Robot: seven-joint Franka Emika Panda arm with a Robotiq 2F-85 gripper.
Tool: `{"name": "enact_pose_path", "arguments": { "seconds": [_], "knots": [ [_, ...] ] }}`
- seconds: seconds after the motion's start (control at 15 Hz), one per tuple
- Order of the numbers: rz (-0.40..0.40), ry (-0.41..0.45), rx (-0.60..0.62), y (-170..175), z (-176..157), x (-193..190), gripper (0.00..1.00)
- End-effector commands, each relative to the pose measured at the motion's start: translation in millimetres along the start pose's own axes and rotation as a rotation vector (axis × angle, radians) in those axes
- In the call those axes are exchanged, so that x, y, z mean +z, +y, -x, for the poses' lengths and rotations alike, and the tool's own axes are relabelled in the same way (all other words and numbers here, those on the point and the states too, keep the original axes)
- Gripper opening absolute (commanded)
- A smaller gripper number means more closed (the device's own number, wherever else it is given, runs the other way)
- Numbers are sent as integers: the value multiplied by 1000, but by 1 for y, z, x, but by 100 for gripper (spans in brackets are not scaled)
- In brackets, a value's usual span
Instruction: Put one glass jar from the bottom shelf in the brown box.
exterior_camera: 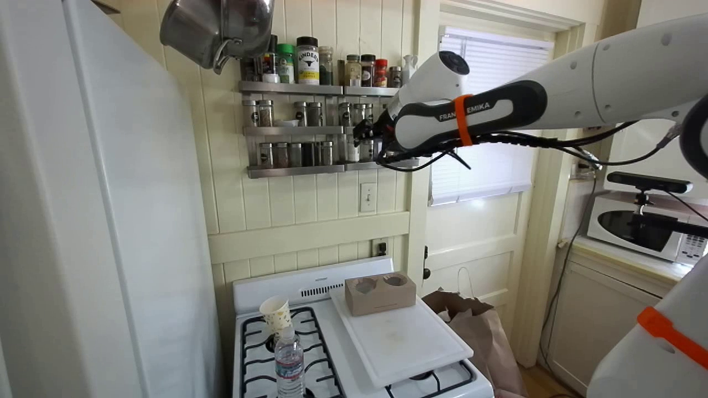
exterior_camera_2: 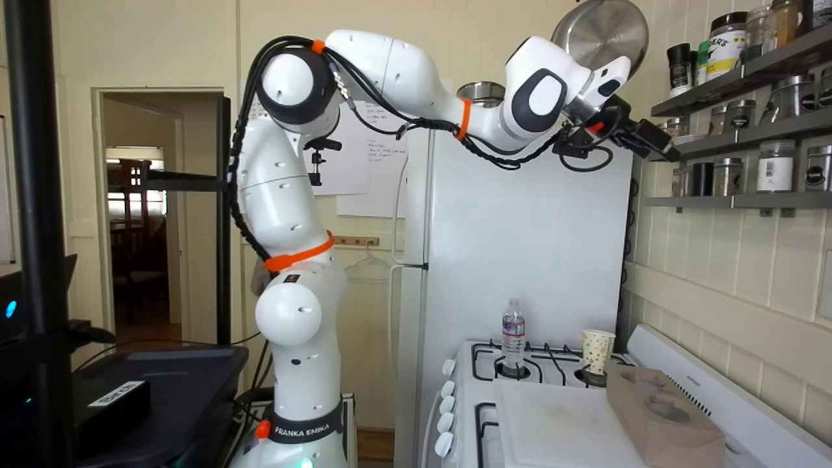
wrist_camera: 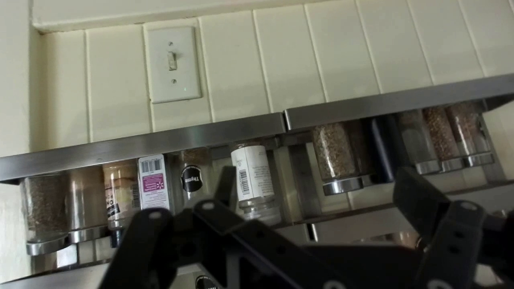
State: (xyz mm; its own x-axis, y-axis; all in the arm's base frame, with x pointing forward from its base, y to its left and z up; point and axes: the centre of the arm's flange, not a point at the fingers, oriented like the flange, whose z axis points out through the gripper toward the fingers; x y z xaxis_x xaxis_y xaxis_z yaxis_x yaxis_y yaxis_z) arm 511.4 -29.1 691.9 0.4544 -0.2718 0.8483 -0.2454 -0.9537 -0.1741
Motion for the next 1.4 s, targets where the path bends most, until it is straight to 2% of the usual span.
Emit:
{"name": "enact_pose_path", "arguments": {
  "seconds": [0.0, 0.13, 0.27, 0.4, 0.47, 0.53, 0.6, 0.8, 1.0, 1.33],
  "knots": [
    [-10, 132, 107, 5, -26, 40, 100],
    [32, 253, 51, 9, -30, 55, 100],
    [50, 318, -34, 11, -23, 67, 100],
    [73, 335, -63, 17, -15, 76, 100],
    [80, 307, -56, 22, -15, 75, 100],
    [52, 292, -58, 51, -29, 58, 100],
    [58, 297, -60, 53, -31, 58, 100],
    [54, 302, -66, 49, -32, 57, 100],
    [86, 360, -64, 29, -19, 89, 100],
    [112, 424, -118, 15, -14, 96, 100]
  ]
}}
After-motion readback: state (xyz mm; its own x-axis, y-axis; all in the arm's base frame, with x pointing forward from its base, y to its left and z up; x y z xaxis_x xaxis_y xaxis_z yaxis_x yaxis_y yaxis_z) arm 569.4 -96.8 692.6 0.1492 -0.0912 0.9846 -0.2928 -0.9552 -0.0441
